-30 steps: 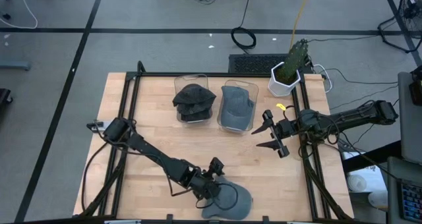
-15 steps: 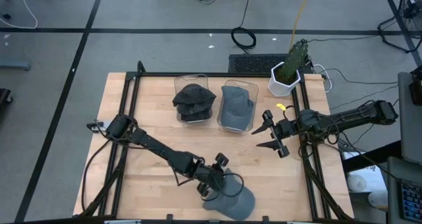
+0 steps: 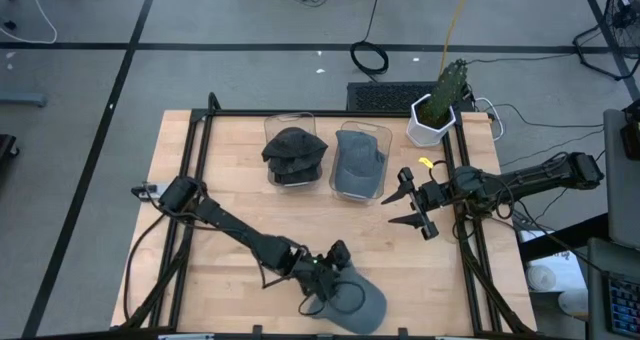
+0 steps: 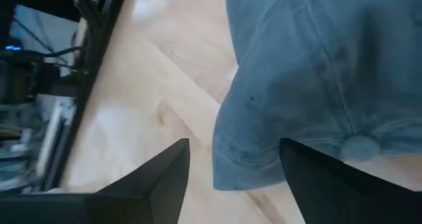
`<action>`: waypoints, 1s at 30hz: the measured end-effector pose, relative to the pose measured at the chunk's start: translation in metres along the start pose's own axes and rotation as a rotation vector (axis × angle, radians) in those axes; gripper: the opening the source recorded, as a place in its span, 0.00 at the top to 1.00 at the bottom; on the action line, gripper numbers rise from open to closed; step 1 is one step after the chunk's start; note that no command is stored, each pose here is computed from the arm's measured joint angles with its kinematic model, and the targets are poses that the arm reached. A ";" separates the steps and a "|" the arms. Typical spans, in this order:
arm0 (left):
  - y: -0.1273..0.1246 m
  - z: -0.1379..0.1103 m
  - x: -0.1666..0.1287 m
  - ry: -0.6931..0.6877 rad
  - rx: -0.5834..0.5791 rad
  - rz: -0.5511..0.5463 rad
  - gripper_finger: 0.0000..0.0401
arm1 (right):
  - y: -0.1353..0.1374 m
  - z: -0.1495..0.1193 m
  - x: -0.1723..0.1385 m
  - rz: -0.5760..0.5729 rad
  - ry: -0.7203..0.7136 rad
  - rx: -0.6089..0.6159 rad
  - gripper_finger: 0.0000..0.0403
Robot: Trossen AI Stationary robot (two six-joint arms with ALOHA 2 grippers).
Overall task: Pick & Place hat
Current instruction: Put the gray cap into the right transparent bin
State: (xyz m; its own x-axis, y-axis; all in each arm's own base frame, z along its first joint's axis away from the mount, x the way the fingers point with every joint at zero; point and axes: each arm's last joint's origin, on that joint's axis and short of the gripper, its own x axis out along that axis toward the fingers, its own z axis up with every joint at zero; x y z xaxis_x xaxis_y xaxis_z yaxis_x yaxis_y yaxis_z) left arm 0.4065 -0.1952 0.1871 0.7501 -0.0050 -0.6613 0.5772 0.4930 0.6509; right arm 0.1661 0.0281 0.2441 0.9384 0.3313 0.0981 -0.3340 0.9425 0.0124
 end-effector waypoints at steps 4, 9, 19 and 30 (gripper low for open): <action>0.005 -0.004 0.004 -0.076 -0.025 -0.050 0.35 | 0.000 0.000 0.000 0.000 0.000 -0.003 0.48; 0.007 -0.019 0.012 -0.097 -0.047 -0.087 0.35 | 0.000 -0.001 0.000 0.000 0.006 -0.002 0.48; 0.007 -0.027 0.019 -0.206 -0.070 -0.092 0.52 | 0.000 -0.001 0.000 0.000 0.006 -0.009 0.48; 0.012 -0.037 0.023 -0.196 -0.083 -0.113 0.97 | -0.001 -0.001 0.000 -0.030 0.011 -0.009 0.48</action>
State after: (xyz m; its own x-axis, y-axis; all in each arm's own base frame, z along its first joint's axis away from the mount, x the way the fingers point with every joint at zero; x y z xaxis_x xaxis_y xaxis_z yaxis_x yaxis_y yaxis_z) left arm 0.4184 -0.1574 0.1661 0.7350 -0.2294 -0.6380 0.6390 0.5492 0.5386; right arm 0.1665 0.0273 0.2431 0.9489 0.3033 0.0869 -0.3050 0.9523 0.0064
